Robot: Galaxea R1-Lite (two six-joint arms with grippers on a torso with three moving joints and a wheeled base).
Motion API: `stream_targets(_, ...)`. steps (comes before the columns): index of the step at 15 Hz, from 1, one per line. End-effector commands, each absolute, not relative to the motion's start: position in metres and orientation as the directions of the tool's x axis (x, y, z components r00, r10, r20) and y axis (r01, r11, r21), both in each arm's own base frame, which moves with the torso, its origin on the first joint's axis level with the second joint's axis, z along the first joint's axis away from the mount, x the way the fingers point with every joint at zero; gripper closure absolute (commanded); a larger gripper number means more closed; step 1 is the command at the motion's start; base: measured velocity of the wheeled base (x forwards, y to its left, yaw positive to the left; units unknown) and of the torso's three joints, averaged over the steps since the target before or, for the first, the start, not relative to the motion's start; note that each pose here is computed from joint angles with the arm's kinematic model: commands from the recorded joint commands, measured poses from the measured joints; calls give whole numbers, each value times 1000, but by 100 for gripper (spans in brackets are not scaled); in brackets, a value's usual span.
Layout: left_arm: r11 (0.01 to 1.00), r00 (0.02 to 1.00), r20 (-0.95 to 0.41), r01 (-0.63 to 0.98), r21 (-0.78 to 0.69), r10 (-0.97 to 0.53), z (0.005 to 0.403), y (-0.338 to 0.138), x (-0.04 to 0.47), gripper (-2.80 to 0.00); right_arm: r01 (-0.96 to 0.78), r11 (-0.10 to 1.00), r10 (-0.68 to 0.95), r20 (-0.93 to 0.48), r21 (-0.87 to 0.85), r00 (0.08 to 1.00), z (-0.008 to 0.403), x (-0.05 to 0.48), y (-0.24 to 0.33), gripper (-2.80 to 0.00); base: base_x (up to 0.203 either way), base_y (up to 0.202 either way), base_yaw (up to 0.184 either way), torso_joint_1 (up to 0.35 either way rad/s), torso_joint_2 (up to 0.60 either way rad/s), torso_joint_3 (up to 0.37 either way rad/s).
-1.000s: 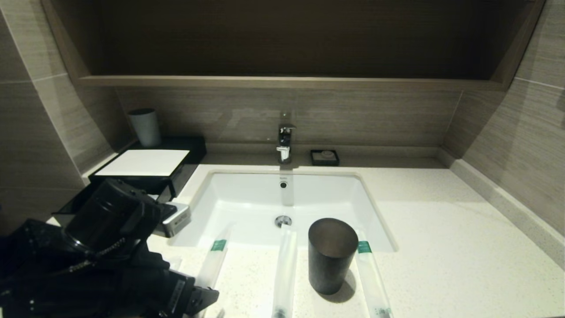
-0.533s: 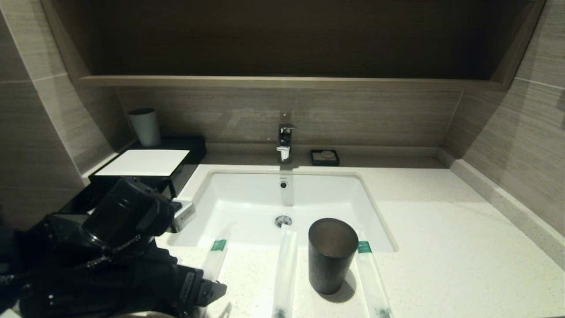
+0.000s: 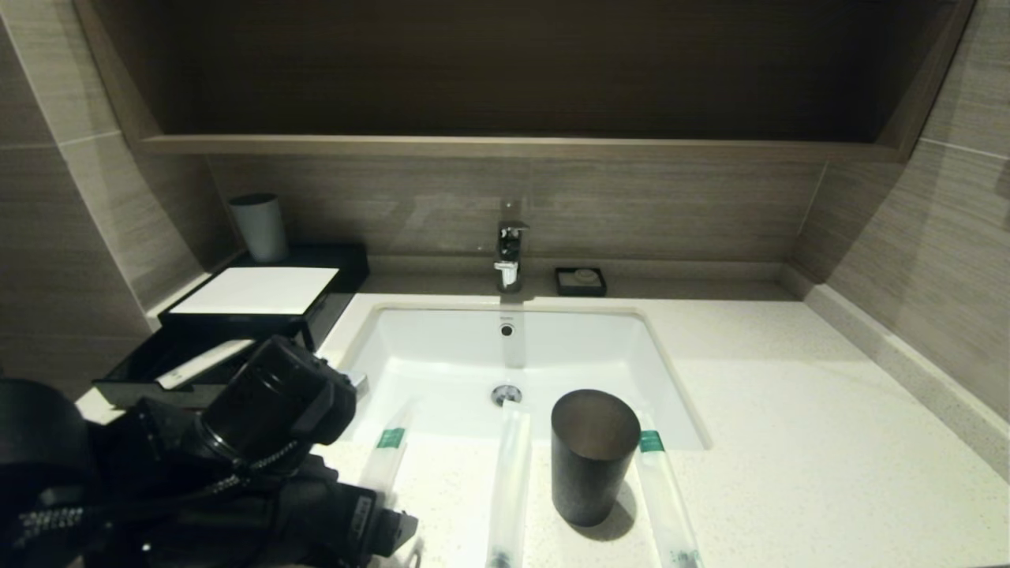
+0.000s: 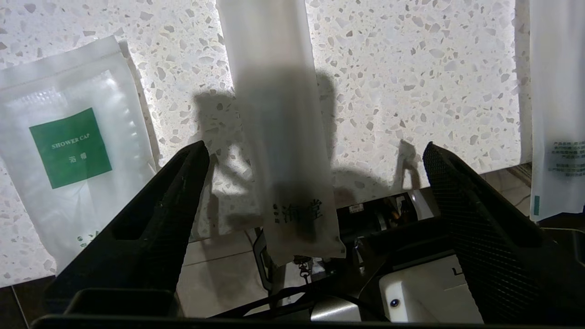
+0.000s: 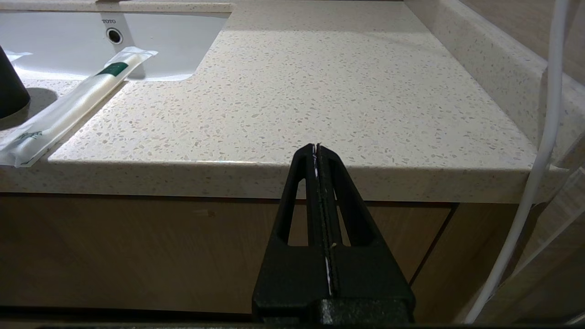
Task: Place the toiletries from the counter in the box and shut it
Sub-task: Pick up the bathroom toiletry
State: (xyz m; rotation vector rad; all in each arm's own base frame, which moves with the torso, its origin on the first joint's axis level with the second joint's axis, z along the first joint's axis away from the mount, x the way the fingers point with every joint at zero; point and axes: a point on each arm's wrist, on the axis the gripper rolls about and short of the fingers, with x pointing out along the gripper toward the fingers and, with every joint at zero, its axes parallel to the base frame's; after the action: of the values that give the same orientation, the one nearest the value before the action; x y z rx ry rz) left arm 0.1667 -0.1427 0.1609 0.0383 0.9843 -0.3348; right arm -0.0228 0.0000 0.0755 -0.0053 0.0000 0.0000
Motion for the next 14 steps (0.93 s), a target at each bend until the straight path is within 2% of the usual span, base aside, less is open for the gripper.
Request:
stream_targets(1,948,501,-827,297,-114,-256,159,-143,166,-280,0,1000,0,2,-6,1000,75,-23,0,0,0,0,0,0,0,0)
stream_targets(14,962,517,-831,263,-75,-205,152,-147,173,-280,0,1000,0,0,-6,1000,75,-23,0,0,0,0,0,0,0,0)
